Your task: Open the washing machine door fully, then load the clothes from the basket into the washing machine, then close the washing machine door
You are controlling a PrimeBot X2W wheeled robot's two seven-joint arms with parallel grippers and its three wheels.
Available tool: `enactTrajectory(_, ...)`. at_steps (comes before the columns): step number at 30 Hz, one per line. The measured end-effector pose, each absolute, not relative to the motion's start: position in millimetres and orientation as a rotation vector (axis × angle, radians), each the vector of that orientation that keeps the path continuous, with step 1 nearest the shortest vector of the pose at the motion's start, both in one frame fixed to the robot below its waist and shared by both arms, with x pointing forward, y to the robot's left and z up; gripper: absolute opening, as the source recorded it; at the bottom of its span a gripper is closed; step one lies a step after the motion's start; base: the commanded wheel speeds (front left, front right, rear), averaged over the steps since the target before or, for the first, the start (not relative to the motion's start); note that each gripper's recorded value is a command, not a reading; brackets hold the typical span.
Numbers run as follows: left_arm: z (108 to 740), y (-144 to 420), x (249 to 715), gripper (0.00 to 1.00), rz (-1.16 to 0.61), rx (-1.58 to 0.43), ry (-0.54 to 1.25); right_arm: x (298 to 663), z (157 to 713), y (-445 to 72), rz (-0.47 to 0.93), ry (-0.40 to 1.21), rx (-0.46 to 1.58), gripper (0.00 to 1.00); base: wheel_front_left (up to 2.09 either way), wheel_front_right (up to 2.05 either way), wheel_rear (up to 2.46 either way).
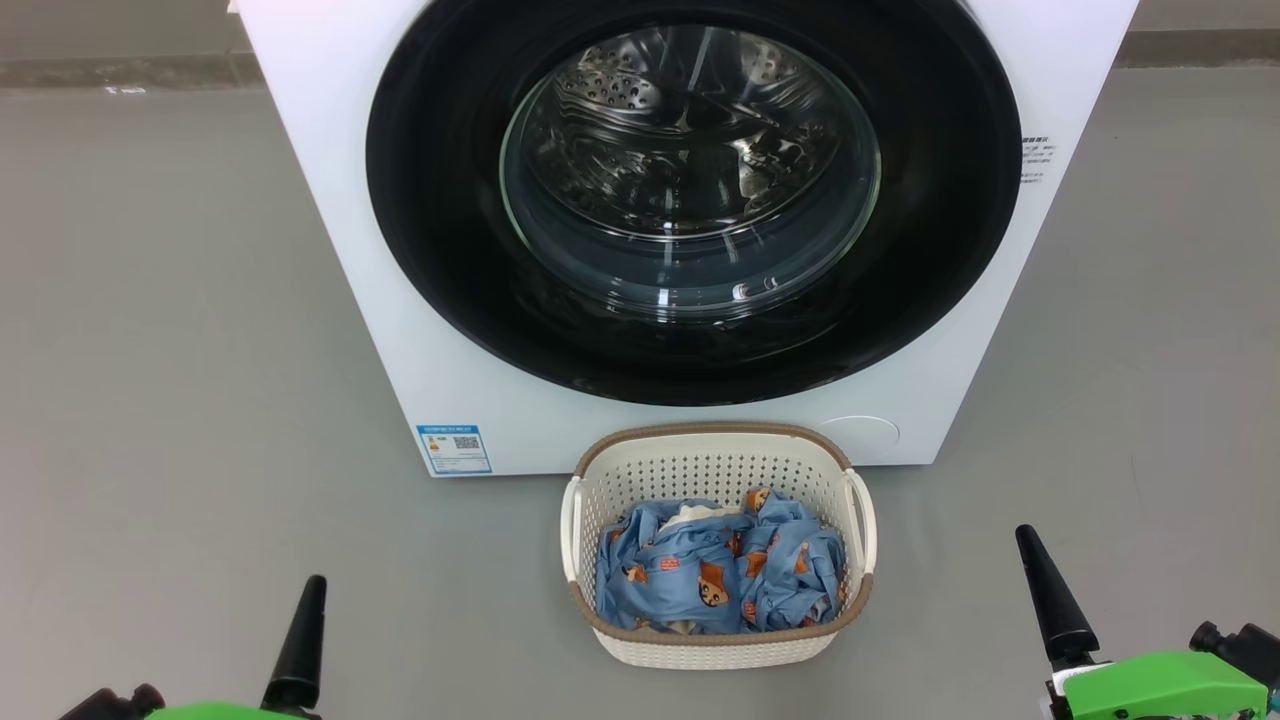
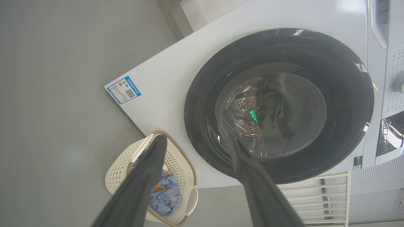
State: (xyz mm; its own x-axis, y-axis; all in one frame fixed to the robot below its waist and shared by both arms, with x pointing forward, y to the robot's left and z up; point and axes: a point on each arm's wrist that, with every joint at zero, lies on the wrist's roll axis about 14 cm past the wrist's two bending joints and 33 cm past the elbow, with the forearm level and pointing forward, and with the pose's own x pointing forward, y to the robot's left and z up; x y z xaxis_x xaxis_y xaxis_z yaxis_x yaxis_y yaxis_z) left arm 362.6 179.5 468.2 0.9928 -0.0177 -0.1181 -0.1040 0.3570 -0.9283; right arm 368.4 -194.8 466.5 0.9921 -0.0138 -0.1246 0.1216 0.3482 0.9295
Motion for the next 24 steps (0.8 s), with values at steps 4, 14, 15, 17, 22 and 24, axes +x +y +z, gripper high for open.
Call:
enactTrajectory(4, 469.3, 179.3, 362.5, 1.0, 0.051, -1.158, 0.11, 368.6, 466.7, -194.9, -0.081, 0.104, 1.147, 1.0, 0.0, 0.0, 0.0)
enactTrajectory(14, 476.7, 176.5, 363.1, 1.0, 0.022, -1.046, 0.09, 368.4, 466.6, -193.3, -0.069, 0.103, 1.016, 1.0, 0.0, 0.0, 0.0)
enactTrajectory(15, 477.3, 176.7, 363.1, 1.0, 0.021, -1.031, 0.085, 368.3, 466.5, -193.6, -0.069, 0.103, 1.005, 1.0, 0.0, 0.0, 0.0)
enactTrajectory(17, 477.7, 177.0, 363.0, 1.0, 0.019, -1.003, 0.083, 367.9, 465.9, -193.2, -0.064, 0.108, 0.971, 1.0, 0.0, 0.0, 0.0)
enactTrajectory(22, 478.9, 177.3, 362.9, 1.0, 0.016, -0.941, 0.074, 367.8, 466.2, -191.7, -0.057, 0.104, 0.917, 1.0, 0.0, 0.0, 0.0)
enactTrajectory(24, 479.2, 177.2, 362.8, 1.0, 0.014, -0.917, 0.072, 367.7, 465.6, -190.7, -0.052, 0.107, 0.894, 1.0, 0.0, 0.0, 0.0)
